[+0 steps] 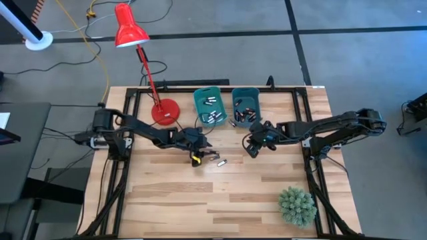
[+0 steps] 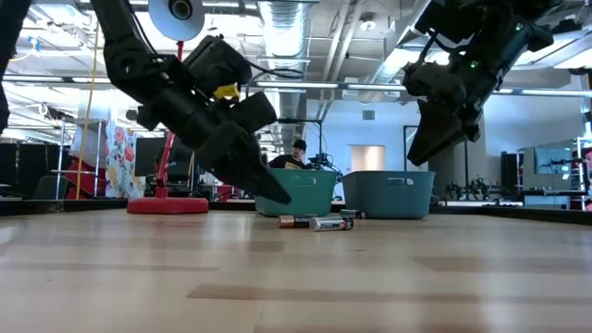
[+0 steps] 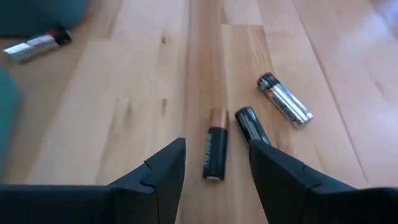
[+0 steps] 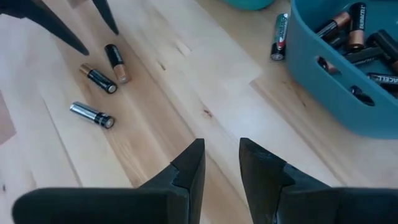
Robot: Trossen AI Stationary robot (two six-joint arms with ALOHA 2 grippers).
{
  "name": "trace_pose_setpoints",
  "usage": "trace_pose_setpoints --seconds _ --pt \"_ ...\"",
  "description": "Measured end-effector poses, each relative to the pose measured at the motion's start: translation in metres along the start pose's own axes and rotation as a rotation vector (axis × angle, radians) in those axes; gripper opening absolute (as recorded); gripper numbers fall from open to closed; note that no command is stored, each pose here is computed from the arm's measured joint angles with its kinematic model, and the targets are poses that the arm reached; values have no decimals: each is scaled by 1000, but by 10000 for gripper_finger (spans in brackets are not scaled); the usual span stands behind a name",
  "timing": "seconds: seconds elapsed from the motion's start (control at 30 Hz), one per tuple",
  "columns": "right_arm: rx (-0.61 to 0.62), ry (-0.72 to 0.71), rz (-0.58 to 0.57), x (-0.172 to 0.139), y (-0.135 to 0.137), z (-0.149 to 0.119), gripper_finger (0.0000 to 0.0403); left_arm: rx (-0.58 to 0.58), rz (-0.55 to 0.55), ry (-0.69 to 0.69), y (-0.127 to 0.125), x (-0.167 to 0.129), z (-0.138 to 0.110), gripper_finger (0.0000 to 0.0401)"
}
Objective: Sort batteries
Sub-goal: Put the black battery into the blue bin
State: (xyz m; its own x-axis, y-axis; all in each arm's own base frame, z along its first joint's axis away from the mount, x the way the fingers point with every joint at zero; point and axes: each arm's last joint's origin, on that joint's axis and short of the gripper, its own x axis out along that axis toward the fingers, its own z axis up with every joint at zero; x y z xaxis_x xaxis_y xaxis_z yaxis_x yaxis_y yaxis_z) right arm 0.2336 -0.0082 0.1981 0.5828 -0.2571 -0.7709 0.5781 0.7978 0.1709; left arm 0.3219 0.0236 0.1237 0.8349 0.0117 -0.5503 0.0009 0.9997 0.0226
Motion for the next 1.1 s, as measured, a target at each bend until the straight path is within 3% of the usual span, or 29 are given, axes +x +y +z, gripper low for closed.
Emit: trace_pose_setpoints --seconds 0.17,0.4,0.53,1.1 --pt "-44 0 12 -1 3 -2 118 -28 -28 5 -1 7 -6 171" --pt "-411 37 139 -4 15 -9 118 -31 -29 18 0 12 -12 171" --pt "-511 33 160 -6 20 -13 118 -26 -25 10 1 12 -11 171" --pt "-463 39 166 -7 22 -14 118 -16 -32 51 5 13 -17 127"
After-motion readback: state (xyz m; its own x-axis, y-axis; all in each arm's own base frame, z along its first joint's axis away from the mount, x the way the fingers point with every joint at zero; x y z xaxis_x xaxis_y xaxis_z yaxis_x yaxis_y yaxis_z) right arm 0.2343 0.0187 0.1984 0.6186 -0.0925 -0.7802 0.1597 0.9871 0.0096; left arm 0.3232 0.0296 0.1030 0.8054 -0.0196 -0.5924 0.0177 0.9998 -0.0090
